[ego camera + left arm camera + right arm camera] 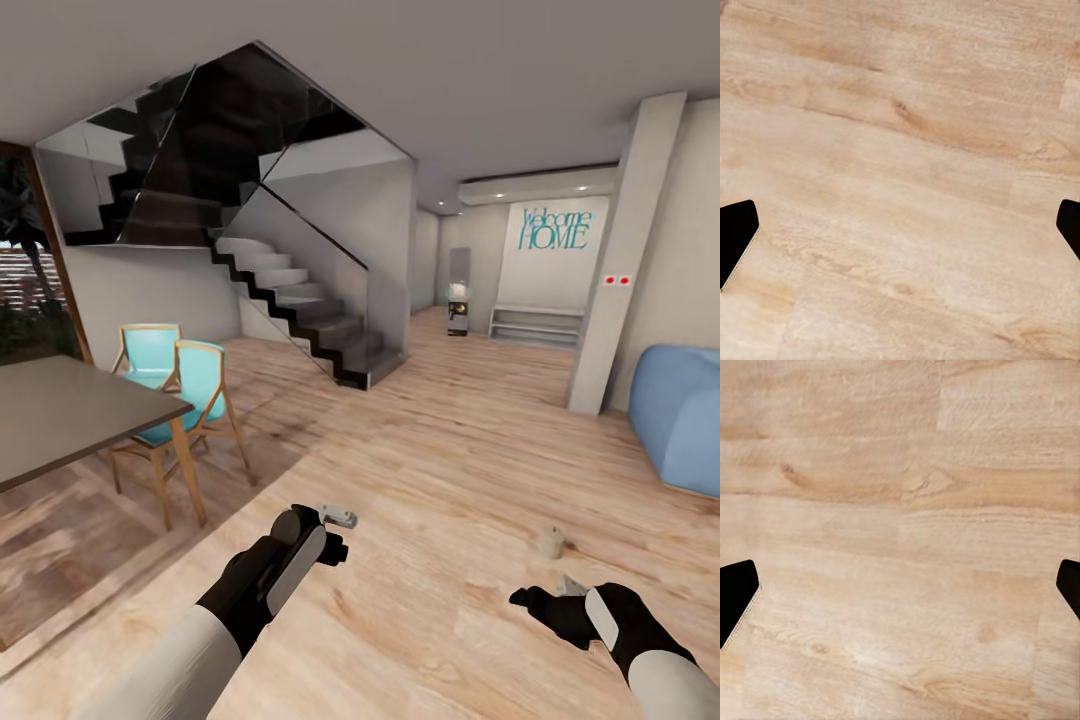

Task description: Place each of the two pumpkins and all three candles from the living room inside a cabinet in the living room (use any cabinet), then make sure every cabinet is closed, and position the cauldron so it is next to a table in the living room.

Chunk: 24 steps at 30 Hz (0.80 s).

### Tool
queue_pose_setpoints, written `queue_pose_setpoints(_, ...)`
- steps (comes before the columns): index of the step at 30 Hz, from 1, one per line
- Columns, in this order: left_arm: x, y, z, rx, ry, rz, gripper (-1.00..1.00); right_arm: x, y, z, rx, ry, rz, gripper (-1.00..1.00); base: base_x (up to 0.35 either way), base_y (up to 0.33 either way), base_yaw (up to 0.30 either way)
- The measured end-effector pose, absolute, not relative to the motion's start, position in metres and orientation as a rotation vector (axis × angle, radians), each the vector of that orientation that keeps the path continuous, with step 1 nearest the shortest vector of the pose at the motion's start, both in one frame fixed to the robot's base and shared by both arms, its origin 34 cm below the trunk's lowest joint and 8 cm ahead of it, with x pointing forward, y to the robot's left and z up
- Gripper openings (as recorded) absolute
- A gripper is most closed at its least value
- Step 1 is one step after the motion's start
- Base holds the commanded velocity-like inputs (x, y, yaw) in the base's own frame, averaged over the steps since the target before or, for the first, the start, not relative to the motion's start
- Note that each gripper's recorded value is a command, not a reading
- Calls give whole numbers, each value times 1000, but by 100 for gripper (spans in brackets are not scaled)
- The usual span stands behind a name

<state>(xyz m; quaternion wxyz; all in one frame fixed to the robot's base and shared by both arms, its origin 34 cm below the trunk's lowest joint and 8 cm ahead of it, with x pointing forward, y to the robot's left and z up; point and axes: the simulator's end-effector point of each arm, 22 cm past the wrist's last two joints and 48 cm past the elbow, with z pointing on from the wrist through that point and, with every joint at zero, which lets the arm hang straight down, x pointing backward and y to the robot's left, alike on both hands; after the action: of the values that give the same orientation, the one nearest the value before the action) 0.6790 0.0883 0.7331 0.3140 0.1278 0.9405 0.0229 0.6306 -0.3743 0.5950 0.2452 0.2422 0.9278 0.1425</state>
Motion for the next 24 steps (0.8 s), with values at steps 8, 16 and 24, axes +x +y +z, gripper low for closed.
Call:
queue_pose_setpoints(8,679,88,735,337,2475,61,100,631,-374,597,660,2528,390,100,318,21,-121)
queue_pose_setpoints(16,679,88,740,336,2467,62,100,632,-374,601,657,2520,394,100,314,-51,-220)
queue_pose_setpoints(24,679,88,744,334,2458,63,100,634,-372,605,653,2513,399,100,305,-118,-231)
